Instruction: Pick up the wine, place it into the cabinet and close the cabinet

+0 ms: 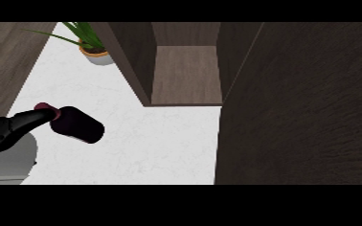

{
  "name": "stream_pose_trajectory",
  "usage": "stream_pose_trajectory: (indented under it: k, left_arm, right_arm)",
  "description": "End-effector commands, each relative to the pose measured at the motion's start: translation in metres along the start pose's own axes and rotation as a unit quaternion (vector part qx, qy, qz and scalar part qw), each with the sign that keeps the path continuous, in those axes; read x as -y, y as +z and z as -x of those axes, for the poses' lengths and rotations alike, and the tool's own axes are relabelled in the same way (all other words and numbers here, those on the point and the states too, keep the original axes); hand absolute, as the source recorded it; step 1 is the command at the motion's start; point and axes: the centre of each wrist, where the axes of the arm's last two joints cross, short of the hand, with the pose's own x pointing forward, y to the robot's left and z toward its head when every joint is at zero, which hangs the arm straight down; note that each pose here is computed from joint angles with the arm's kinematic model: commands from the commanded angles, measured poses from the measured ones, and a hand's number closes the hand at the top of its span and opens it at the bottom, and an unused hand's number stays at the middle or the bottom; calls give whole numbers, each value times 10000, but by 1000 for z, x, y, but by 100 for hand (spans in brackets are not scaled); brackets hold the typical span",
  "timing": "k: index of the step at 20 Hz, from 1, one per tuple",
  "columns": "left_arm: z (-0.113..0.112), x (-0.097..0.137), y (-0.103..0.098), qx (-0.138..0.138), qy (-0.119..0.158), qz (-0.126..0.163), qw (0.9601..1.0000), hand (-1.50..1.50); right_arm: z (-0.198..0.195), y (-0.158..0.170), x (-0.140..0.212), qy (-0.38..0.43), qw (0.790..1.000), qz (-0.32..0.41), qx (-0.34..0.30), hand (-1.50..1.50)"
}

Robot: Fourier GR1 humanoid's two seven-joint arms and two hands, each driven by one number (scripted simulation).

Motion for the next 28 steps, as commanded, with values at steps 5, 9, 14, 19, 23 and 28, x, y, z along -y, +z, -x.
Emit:
stream_pose_trajectory:
  k: [5,9,14,19,23,28]
  left_arm:
    - [27,-27,-1,-263,-135,-83,9995,-150]
    - [46,-40,-16,-416,18,-149,9990,-150]
    - [68,-55,2,-625,-102,-154,9979,-150]
    - [114,-54,-5,-805,-64,-34,9967,-150]
    - [134,-59,-5,-712,-97,-67,9974,-150]
    - [163,-67,-22,-977,-232,-106,9949,-150]
  right_arm:
    - [-50,30,-5,-97,9985,-127,522,-150]
    - [-48,22,-8,-143,9988,-42,462,-150]
    - [-51,26,-6,-150,9985,-54,522,-150]
    - [-52,28,-2,-47,9985,-47,537,-150]
    - [-50,31,-2,-125,9988,-124,462,-150]
    - [-47,31,-4,-101,9991,-28,417,-150]
